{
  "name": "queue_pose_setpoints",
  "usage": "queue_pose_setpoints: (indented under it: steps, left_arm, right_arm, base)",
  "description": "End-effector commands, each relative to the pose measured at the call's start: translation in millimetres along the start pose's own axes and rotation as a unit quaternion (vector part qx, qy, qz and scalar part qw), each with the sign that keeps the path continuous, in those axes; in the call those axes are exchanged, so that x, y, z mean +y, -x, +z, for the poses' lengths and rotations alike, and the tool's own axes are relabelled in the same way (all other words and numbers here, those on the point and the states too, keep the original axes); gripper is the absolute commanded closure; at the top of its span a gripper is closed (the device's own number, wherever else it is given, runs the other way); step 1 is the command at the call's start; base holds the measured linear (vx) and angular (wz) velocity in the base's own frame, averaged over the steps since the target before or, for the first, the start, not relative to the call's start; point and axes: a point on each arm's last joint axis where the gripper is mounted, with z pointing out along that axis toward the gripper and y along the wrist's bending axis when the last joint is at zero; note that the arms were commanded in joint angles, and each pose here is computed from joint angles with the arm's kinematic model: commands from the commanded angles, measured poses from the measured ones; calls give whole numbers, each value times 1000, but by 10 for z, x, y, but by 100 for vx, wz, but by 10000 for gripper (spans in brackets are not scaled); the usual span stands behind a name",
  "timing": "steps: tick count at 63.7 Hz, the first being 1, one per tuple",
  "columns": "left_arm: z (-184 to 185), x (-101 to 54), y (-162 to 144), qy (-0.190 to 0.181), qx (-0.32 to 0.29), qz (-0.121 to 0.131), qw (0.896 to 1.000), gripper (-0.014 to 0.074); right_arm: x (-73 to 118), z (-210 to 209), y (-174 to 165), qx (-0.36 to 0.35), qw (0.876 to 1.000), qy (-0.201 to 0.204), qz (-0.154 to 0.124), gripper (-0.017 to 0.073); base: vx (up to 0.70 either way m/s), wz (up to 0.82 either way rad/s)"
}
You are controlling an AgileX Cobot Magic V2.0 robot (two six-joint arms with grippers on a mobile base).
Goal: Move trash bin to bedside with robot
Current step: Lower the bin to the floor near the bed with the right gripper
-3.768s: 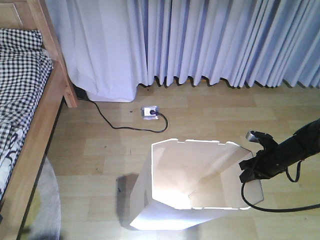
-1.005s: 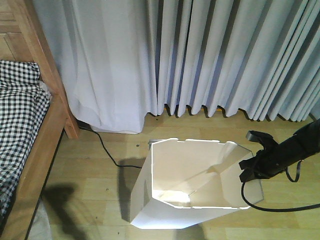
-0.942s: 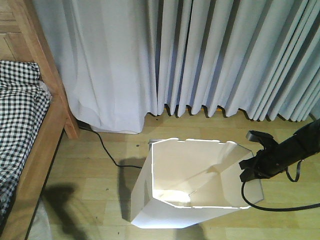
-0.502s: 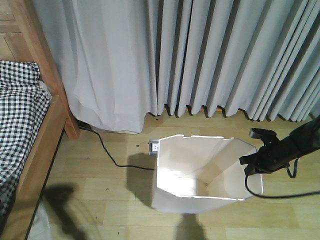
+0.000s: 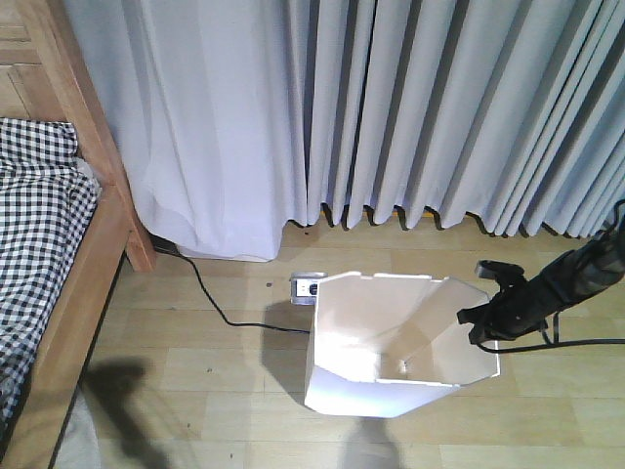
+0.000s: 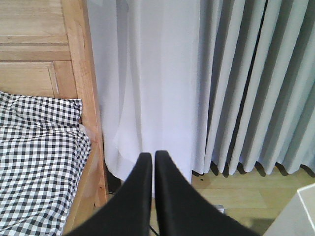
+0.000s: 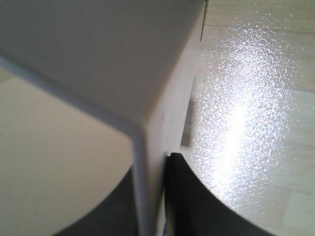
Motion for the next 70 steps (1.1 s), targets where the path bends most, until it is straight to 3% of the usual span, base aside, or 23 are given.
queue_pose_setpoints:
  steps: [1,12,29,70]
  left_arm:
    - [5,-3,8,-4,-32,-3,999,599]
    - [5,-3,8,-4,-32,-3,999,599]
    - [5,-3,8,-4,-32,-3,999,599]
    - [5,-3,8,-4,-32,-3,999,599]
  right_arm:
    - [147,-229,300,-15,999,47,-14,540]
    - [252,-1,453,-2,999,26,-40,535]
    - [205,264,544,29,999,12,15,526]
    - [146,428,658,21,1000,-22,5,454]
  base:
    - [0,0]
    - [0,0]
    - [0,0]
    - [0,0]
